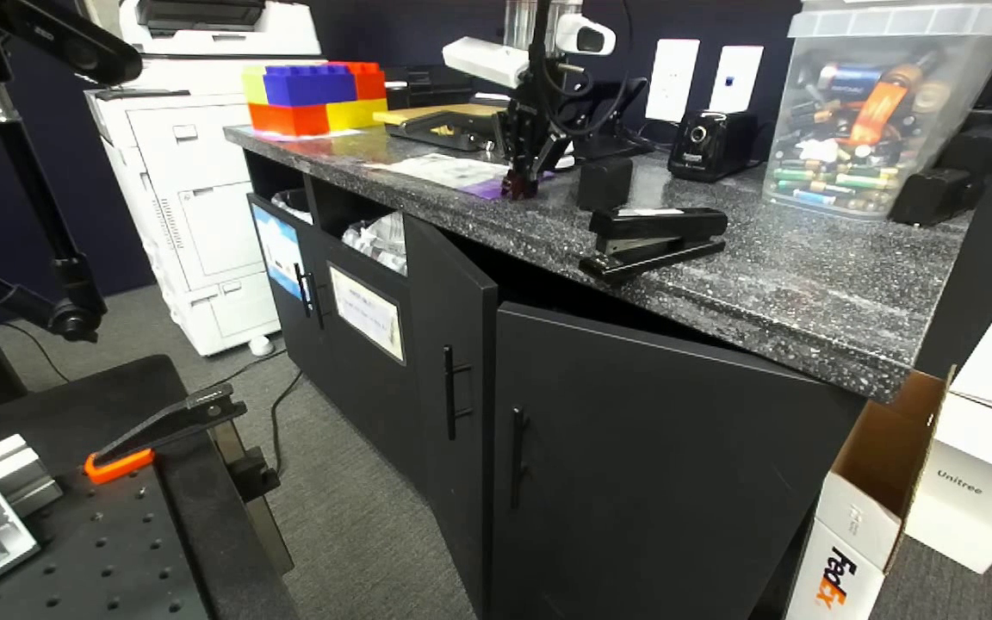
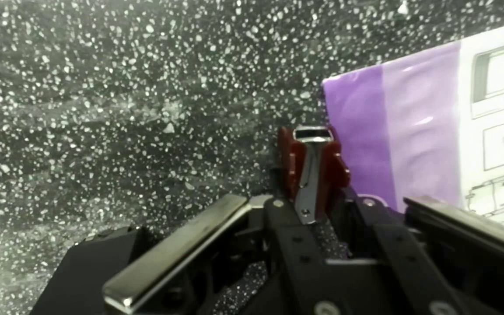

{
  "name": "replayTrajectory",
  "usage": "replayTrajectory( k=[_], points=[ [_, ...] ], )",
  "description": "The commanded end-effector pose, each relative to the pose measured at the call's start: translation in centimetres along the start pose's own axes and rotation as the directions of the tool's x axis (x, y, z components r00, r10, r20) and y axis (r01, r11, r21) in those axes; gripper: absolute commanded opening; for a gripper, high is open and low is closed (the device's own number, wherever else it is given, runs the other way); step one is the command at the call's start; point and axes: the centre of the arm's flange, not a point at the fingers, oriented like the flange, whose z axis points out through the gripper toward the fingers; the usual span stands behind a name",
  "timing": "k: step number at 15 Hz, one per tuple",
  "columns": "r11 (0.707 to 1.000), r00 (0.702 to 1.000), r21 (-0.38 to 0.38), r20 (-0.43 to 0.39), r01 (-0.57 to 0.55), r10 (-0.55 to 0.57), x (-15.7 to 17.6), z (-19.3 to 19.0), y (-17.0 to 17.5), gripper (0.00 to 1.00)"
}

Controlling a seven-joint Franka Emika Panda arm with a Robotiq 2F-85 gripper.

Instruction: Move the staple remover to the left

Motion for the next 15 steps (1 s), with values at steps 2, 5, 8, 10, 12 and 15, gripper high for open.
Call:
replayTrajectory(
  k=[2, 5, 8, 10, 12, 15],
  points=[
    [1.000, 1.000, -0.003, -0.022, 0.013, -0.013, 3.6, 0.6, -1.5, 0.50],
    [1.000, 1.000, -0.011, -0.009, 0.017, -0.017, 2.9, -0.8, -2.5, 0.64],
    [1.000, 1.000, -0.020, -0.013, 0.021, -0.021, 1.3, -4.4, -4.4, 0.85],
    [1.000, 0.999, 0.006, -0.022, 0.026, -0.026, -0.7, -2.7, -2.9, 0.75],
    [1.000, 0.999, 0.004, -0.028, 0.030, -0.030, -1.0, -4.9, -4.1, 0.91],
    [1.000, 0.999, 0.000, -0.026, 0.030, -0.030, -1.1, -5.5, -4.2, 0.94]
  ],
)
